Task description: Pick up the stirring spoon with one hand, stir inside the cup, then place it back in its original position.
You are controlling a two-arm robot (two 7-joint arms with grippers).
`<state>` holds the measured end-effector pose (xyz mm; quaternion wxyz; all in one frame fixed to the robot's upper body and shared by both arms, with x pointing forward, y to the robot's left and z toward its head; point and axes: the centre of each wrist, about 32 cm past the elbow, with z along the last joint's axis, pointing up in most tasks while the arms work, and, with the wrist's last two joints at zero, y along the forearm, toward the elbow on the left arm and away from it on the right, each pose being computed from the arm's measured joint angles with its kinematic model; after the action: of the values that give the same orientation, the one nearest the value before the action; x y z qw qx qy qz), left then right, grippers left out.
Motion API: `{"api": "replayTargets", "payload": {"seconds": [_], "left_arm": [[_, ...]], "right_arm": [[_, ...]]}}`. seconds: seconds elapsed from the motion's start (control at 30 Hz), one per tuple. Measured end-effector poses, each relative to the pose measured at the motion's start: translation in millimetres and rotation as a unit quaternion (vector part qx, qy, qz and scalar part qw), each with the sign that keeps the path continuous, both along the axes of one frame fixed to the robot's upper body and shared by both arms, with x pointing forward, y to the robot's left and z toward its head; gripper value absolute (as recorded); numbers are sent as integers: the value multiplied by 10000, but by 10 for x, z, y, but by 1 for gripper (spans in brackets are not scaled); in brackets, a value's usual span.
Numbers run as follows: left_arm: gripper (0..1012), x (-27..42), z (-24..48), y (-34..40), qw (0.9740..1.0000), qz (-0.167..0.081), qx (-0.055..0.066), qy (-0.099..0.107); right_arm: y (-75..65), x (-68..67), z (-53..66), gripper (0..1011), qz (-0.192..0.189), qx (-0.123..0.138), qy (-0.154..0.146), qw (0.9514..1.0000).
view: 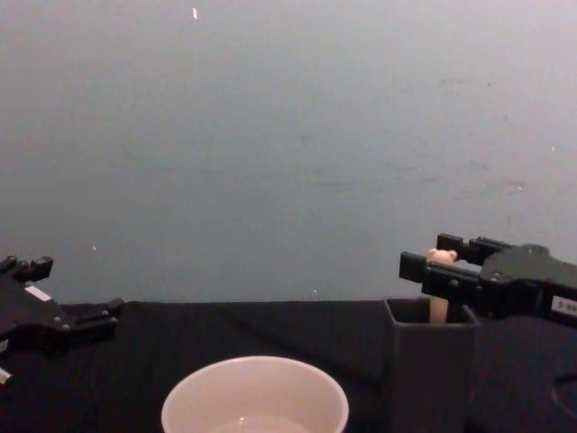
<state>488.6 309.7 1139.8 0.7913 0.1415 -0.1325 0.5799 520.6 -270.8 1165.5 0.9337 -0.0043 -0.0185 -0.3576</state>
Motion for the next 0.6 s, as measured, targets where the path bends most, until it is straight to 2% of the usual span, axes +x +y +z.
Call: {"api": "replayTargets", "payload": {"seconds": [0.17, 0.2, 0.37, 0.6], "left_arm": [[1002, 0, 0, 0, 10000, 0, 0, 0], [1001, 0, 0, 0, 10000, 0, 0, 0], [1001, 0, 0, 0, 10000, 0, 0, 0], [1001, 0, 0, 0, 10000, 0, 0, 0]], "right_arm": [[0, 0, 0, 841, 3, 1, 0, 10000], [0, 0, 0, 841, 3, 1, -1, 10000], [0, 0, 0, 1000, 3, 1, 0, 10000], [0, 0, 0, 1002, 2, 1, 0, 10000]]}}
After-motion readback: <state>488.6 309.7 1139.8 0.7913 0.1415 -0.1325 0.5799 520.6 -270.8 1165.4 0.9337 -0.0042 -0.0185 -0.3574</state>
